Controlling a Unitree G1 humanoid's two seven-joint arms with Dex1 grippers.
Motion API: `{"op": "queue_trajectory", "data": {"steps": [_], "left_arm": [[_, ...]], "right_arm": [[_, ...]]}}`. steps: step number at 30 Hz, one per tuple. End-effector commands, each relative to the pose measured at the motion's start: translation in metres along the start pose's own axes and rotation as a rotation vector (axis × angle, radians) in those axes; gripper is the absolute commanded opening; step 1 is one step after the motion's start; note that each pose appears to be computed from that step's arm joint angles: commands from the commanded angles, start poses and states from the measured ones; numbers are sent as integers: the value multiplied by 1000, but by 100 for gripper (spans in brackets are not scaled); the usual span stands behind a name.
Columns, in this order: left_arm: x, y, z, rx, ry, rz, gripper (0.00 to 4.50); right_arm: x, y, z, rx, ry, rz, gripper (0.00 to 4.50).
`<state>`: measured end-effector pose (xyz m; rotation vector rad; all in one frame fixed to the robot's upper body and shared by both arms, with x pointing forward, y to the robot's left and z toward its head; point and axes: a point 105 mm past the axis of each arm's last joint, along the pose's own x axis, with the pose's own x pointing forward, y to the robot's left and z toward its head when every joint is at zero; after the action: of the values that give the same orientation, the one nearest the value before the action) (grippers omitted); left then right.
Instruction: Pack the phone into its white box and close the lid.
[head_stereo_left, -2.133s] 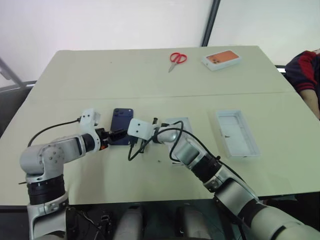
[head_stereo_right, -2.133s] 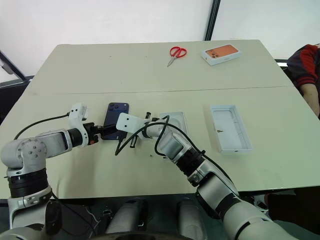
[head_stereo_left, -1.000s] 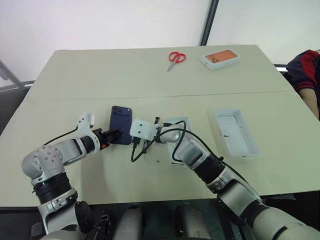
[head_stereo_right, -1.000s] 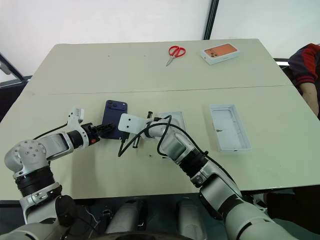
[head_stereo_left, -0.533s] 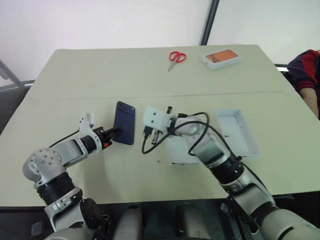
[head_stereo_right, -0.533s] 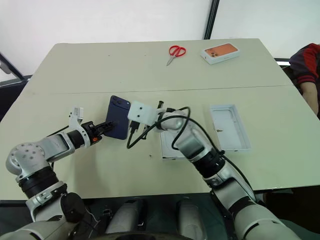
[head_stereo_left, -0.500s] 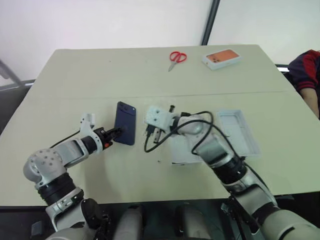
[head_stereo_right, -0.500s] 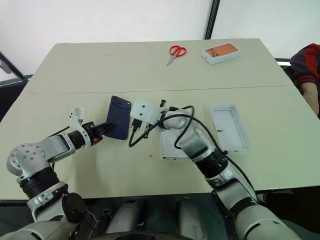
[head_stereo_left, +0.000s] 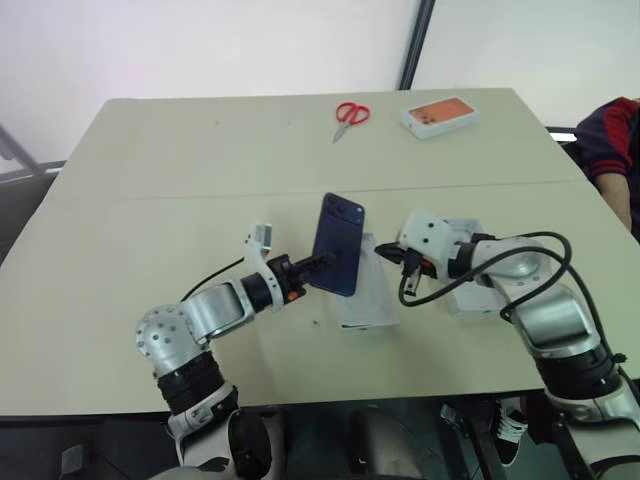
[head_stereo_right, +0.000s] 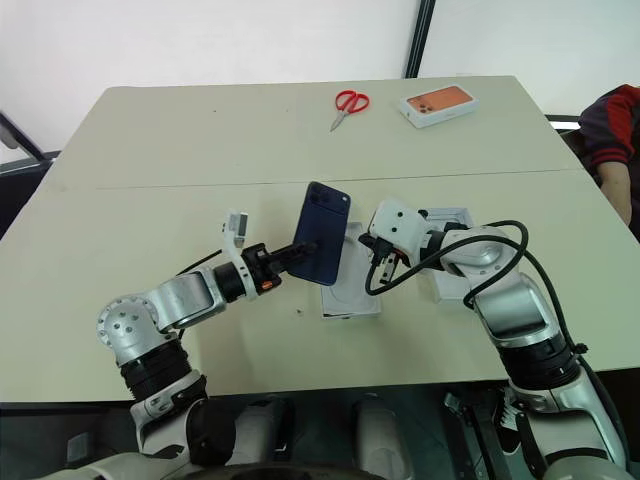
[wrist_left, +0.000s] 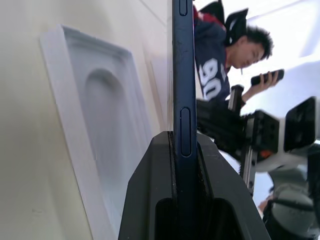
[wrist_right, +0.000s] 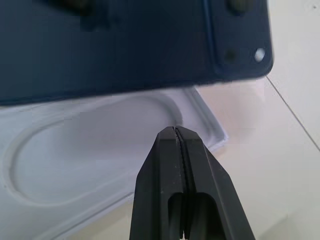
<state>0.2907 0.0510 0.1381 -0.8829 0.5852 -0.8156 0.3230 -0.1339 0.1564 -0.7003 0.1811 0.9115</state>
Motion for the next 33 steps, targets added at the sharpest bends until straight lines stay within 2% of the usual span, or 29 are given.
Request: {"op": "queue_trajectory", "data": {"steps": [1,15,17,18,24,25,33], "left_arm": [[7,-7,-10,5,58,-20,6],[11,-4,-26,9,145,27,6],[10,-5,-25,12,145,24,98],[10,-6,-25,14,146,22,128],[4,-9,-20,22,136,14,419],[2,-11,-21,31,141,6,446],[-13,-22,-31,133,228,-21,446]], "right_arm": [[-11,-12,4,-18,-19,-49,0],[-8,-13,1,-30,-14,-59,0],[-7,-14,1,-32,-15,-61,0],[-7,-14,1,-33,-16,-62,0],[-5,-14,0,-34,-15,-64,0],[-5,-15,-1,-34,-14,-66,0],[-4,-17,-2,-38,-12,-73,0]]}}
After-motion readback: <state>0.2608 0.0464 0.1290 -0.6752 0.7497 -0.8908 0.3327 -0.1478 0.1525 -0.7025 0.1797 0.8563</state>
